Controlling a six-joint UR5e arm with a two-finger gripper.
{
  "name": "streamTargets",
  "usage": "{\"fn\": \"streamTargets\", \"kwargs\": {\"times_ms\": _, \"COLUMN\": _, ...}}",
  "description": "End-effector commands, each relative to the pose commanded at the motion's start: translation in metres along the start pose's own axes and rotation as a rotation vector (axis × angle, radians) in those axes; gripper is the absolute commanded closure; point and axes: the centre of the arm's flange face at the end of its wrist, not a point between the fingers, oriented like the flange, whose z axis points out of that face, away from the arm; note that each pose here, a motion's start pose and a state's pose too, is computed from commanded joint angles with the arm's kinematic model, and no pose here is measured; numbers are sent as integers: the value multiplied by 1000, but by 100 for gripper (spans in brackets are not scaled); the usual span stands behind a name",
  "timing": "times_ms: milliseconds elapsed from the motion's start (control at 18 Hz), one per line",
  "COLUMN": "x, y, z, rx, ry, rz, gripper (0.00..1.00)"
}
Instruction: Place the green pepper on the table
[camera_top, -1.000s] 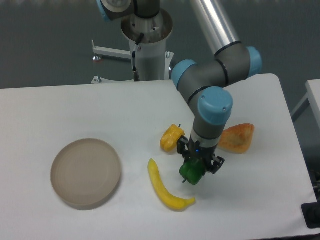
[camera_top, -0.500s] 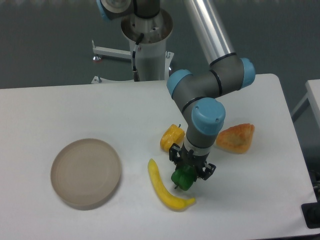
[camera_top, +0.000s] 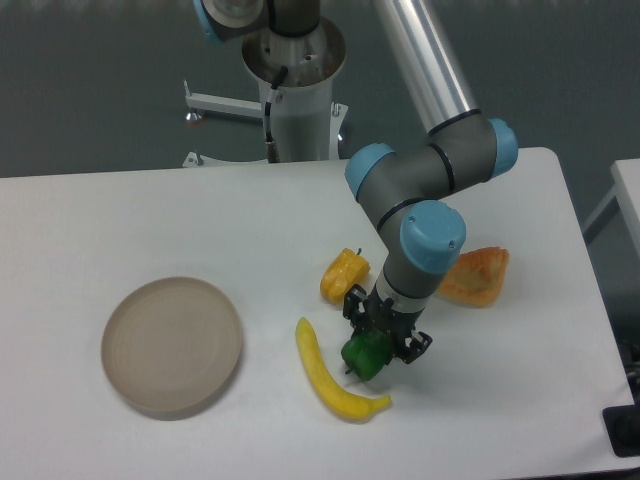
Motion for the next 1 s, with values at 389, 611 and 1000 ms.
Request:
{"fn": "streamTargets", "kwargs": {"times_ms": 389, "x": -3, "y": -4, "z": -9, "rx": 8, "ry": -18, "rz": -5, "gripper": 4}}
{"fn": "streamTargets", "kwargs": {"times_ms": 611, "x": -12, "y": -8, "z": -28, "rx": 29, "ry": -50, "rz": -8, "gripper": 0}}
{"fn": "streamTargets", "kwargs": {"times_ms": 1000, "x": -53, "y": -36, "z": -77, "rx": 81, "ry": -177, "rz": 15, "gripper": 0}}
